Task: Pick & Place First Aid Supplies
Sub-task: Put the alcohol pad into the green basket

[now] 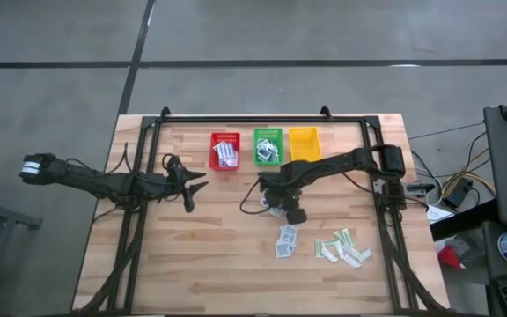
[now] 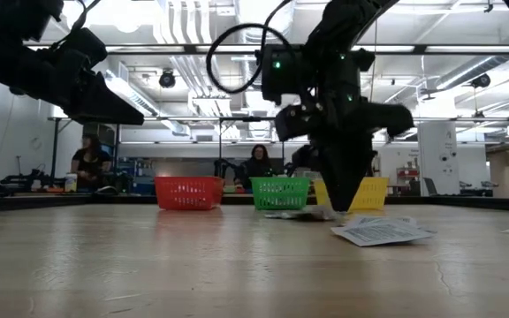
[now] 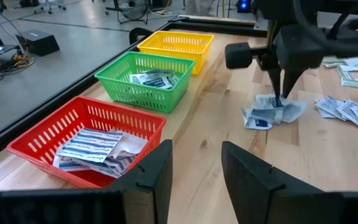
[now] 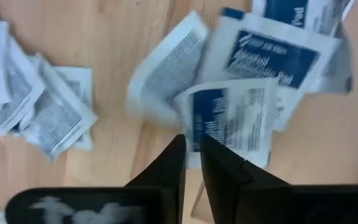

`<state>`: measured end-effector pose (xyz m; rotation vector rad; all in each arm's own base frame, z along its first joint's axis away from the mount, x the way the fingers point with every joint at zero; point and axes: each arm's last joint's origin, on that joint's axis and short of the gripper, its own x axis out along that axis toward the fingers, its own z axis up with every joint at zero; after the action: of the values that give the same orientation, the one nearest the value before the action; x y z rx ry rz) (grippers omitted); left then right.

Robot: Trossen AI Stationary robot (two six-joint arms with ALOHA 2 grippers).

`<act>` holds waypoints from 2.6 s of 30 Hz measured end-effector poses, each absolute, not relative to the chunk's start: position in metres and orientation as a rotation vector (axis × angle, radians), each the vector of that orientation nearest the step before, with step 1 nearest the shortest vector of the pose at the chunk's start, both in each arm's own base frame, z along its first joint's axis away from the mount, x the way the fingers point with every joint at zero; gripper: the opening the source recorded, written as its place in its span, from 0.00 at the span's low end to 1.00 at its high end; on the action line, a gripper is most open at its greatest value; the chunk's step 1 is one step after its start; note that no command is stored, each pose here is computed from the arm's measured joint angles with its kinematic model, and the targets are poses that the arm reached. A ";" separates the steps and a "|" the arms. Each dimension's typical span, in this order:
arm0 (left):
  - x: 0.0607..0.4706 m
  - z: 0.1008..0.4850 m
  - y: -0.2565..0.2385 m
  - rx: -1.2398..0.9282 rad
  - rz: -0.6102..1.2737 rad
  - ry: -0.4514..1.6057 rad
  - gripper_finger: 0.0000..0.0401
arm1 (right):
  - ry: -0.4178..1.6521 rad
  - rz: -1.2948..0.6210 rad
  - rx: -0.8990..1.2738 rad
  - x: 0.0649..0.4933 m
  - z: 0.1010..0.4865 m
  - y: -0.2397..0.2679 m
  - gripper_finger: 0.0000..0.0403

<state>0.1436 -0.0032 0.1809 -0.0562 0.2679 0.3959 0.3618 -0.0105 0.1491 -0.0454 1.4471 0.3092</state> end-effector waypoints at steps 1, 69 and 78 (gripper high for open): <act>0.144 0.181 -0.003 -0.056 0.396 0.268 0.33 | 1.441 0.309 -0.047 0.361 0.152 -0.010 0.10; 0.144 0.181 -0.003 -0.060 0.396 0.263 0.33 | 1.283 0.253 0.029 0.365 0.202 -0.011 0.40; 0.144 0.181 -0.003 -0.060 0.396 0.263 0.33 | 1.286 0.223 0.069 0.361 0.185 -0.010 0.50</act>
<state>0.1437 -0.0032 0.1812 -0.0602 0.2634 0.3960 0.3608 -0.0104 0.1849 0.0689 1.2858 0.2231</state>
